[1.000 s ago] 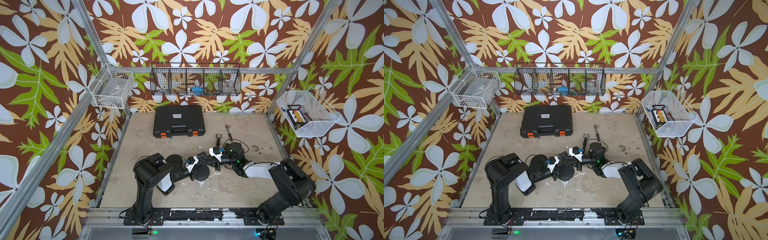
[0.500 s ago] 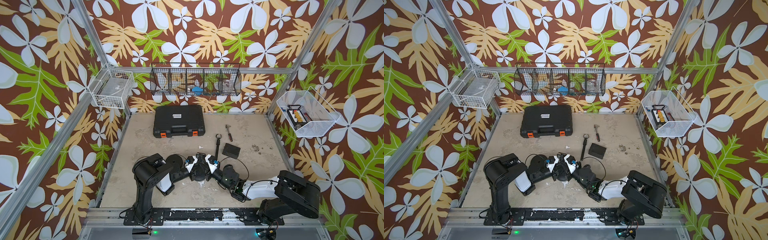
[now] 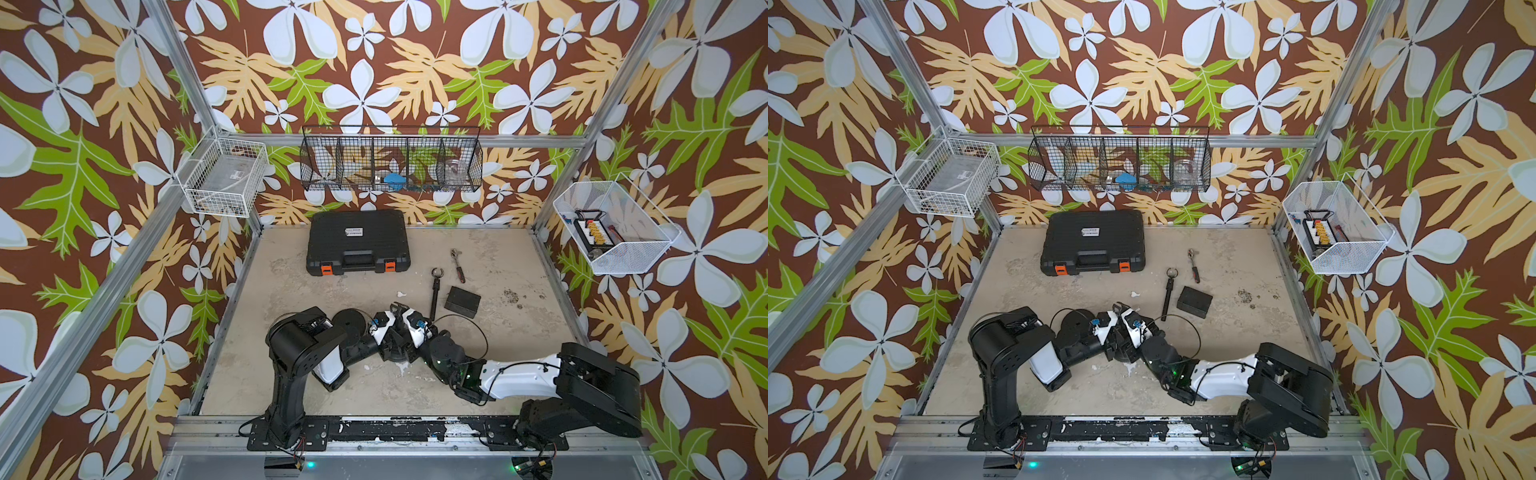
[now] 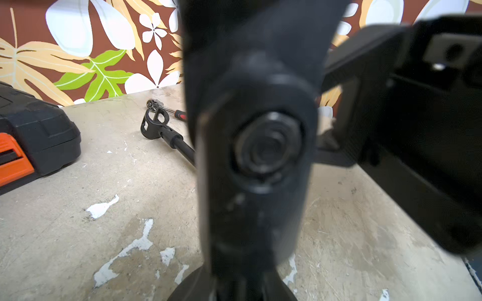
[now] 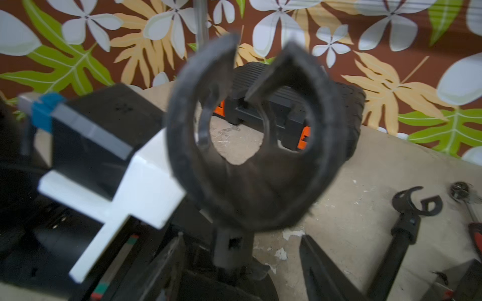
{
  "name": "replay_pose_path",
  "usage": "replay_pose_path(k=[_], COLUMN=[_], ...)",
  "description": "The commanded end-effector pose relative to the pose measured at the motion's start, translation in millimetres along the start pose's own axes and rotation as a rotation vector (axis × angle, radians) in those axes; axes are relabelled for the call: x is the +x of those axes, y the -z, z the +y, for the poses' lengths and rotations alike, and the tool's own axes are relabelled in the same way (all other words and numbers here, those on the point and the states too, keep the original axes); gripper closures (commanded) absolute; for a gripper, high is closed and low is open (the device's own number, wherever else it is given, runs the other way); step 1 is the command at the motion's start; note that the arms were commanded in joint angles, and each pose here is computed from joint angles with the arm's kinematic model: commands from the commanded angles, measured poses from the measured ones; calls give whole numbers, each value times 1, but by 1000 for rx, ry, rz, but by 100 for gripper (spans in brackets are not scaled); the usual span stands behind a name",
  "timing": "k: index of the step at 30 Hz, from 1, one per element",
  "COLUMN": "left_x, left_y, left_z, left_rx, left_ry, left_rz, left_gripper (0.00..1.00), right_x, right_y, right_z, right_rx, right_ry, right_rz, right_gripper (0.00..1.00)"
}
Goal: Assemble a microphone stand
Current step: Screw the microphone stand pole into the microphone stand base.
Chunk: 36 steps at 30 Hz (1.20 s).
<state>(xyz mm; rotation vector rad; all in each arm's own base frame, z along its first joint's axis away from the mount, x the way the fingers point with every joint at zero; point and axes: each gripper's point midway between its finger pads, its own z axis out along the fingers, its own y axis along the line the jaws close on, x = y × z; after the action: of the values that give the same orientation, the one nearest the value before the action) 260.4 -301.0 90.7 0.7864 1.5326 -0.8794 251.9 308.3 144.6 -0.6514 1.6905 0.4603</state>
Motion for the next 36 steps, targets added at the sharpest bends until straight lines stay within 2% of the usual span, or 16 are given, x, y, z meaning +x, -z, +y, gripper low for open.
replay_pose_path(k=[1,4,10,15,18,20,24,29,36], left_x=[-32,-32,-30,-29,-28,-28,-28,-29,-29], left_y=[2,1,0,0,-1,-1,0,0,0], left_z=[-8,-9,-9,-9,-8,-9,-8,-8,-8], left_rx=[40,46,51,47,47,48,45,45,46], left_ry=[-19,-18,-17,-17,-14,-16,-15,-16,-16], left_rz=[-131,-131,-125,-124,-120,-121,-120,-122,-122], left_gripper=[94,93,94,94,94,94,94,94,94], right_x=[-2,-1,-16,-22,-24,-22,-23,-24,-20], right_y=[19,34,39,30,19,14,8,6,2], right_z=[37,42,20,9,11,13,18,21,22], right_rx=[-360,-514,-666,-767,-818,-857,-922,-997,-1033], right_ry=[36,110,112,169,204,216,230,228,208], right_rz=[-23,-46,-92,-94,-75,-66,-81,-113,-105], right_gripper=[27,27,31,34,41,43,48,60,73])
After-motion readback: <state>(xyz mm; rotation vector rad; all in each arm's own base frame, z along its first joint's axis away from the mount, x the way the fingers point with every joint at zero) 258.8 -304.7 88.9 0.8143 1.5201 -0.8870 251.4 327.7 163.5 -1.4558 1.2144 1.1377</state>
